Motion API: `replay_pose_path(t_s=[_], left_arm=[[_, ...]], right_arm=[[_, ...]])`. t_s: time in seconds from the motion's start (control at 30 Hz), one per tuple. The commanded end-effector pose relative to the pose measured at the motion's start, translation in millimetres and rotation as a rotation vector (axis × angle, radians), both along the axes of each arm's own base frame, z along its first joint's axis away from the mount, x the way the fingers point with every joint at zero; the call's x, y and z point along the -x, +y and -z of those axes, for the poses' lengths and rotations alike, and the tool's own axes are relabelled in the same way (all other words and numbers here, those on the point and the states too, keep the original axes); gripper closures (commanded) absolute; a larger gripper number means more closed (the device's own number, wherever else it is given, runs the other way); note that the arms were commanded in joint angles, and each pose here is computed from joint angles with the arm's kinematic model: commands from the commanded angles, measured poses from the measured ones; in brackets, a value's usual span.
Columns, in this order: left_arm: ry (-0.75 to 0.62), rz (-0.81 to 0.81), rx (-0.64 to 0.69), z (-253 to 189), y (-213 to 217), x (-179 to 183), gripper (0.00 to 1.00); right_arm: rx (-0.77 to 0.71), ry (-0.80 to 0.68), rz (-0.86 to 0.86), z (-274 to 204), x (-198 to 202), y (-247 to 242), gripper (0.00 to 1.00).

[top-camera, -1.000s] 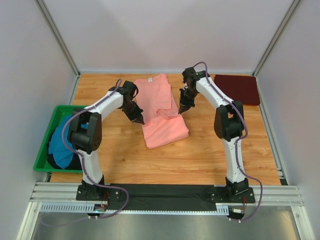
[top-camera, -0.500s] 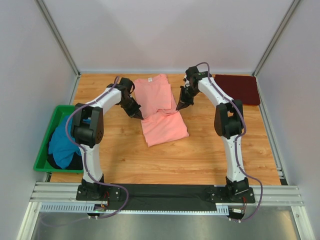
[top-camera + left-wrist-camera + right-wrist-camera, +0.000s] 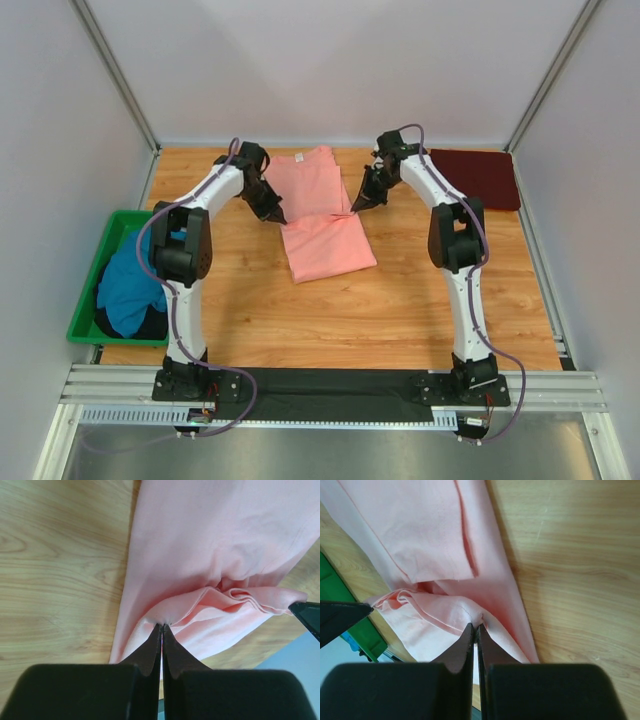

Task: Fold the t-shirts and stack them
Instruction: Fold the tshirt

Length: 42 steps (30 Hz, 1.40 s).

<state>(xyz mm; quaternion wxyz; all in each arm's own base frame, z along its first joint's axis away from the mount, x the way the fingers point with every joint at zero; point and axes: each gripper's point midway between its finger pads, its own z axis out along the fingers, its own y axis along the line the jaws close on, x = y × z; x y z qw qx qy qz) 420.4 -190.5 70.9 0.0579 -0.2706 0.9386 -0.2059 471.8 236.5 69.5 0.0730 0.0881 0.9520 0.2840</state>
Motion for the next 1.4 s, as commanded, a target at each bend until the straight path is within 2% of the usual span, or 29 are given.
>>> replay_pose_path(t_s=[0.0, 0.33, 0.67, 0.7, 0.73, 0.83, 0.97, 1.0, 1.07, 1.1, 1.17, 1.2, 1.23, 1.3, 1.37], left_arm=[[-0.004, -0.023, -0.043, -2, 17, -7, 1.00], [-0.030, -0.050, -0.004, -1, 17, -19, 1.00], [-0.049, -0.022, 0.010, 1, 20, -32, 1.00], [-0.054, -0.016, 0.014, -2, 22, -35, 0.98], [-0.070, -0.007, 0.044, -10, 24, -42, 0.86], [-0.116, 0.018, 0.075, -28, 26, -47, 0.73], [-0.113, 0.056, -0.018, -41, 42, -24, 0.66], [-0.102, 0.066, -0.045, -41, 44, -16, 0.65], [-0.096, 0.109, -0.085, -43, 42, 5, 0.64], [-0.124, 0.122, -0.078, -55, 39, 13, 0.64], [-0.139, 0.174, -0.016, -49, 19, 33, 0.64], [-0.135, 0.199, 0.048, -51, 9, 56, 0.63], [-0.197, 0.219, 0.085, -55, -4, 55, 0.62], [-0.231, 0.230, 0.127, -64, -12, 70, 0.59], [-0.213, 0.264, 0.142, -51, -20, 90, 0.57]], right_arm=[[-0.045, -0.050, 0.018, -9, -18, 3, 1.00], [-0.116, -0.088, 0.036, -23, -30, 10, 1.00], [-0.131, -0.081, 0.050, -11, -39, 5, 0.99], [-0.131, -0.080, 0.070, -10, -44, -3, 0.97], [-0.139, -0.078, 0.083, -12, -47, -7, 0.86], [-0.155, -0.104, 0.086, -31, -55, -22, 0.71], [-0.096, -0.144, -0.009, -47, -30, -43, 0.59], [-0.096, -0.104, -0.022, -37, -16, -46, 0.57], [-0.096, -0.104, -0.072, -47, 1, -49, 0.54], [-0.093, -0.053, -0.089, -36, 17, -50, 0.54], [-0.117, -0.045, -0.125, -43, 38, -49, 0.52], [-0.110, -0.006, -0.150, -30, 57, -51, 0.52], [-0.108, 0.006, -0.158, -26, 67, -52, 0.52], [-0.113, -0.027, -0.179, -32, 77, -54, 0.51], [-0.119, -0.008, -0.185, -27, 89, -54, 0.51]])
